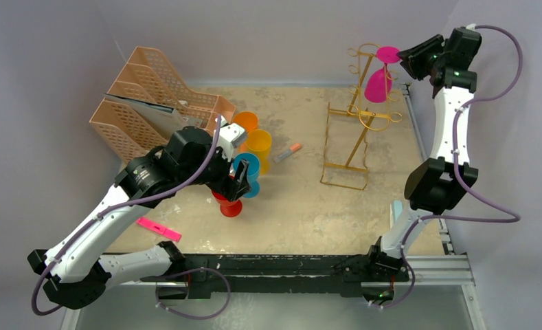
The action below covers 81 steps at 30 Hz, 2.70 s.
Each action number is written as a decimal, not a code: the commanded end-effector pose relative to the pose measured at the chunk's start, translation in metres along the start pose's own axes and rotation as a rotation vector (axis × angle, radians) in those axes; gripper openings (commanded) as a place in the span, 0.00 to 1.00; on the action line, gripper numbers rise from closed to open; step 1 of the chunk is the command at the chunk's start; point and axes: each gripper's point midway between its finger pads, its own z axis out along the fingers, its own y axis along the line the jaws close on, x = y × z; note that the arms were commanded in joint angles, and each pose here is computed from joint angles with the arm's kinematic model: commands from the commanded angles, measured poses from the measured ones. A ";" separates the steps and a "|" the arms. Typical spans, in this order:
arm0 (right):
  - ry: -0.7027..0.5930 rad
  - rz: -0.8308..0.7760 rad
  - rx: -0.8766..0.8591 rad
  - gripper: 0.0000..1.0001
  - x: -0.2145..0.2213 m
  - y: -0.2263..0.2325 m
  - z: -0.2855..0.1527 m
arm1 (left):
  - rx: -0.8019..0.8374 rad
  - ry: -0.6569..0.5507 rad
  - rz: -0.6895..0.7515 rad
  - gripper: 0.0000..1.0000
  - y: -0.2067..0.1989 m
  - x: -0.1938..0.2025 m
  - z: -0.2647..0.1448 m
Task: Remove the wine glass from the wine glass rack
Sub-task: Pick up the wine glass from the wine rack.
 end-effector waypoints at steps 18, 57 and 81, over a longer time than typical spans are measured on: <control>0.046 0.008 -0.138 0.29 0.002 0.034 -0.013 | 0.020 -0.042 -0.009 0.78 -0.006 -0.014 -0.002; 0.002 -0.072 -0.043 0.12 0.001 0.020 -0.009 | 0.055 -0.029 -0.028 0.78 -0.012 -0.014 0.005; 0.027 -0.028 -0.023 0.00 0.012 0.016 0.004 | -0.005 -0.107 -0.067 0.78 -0.004 -0.022 -0.013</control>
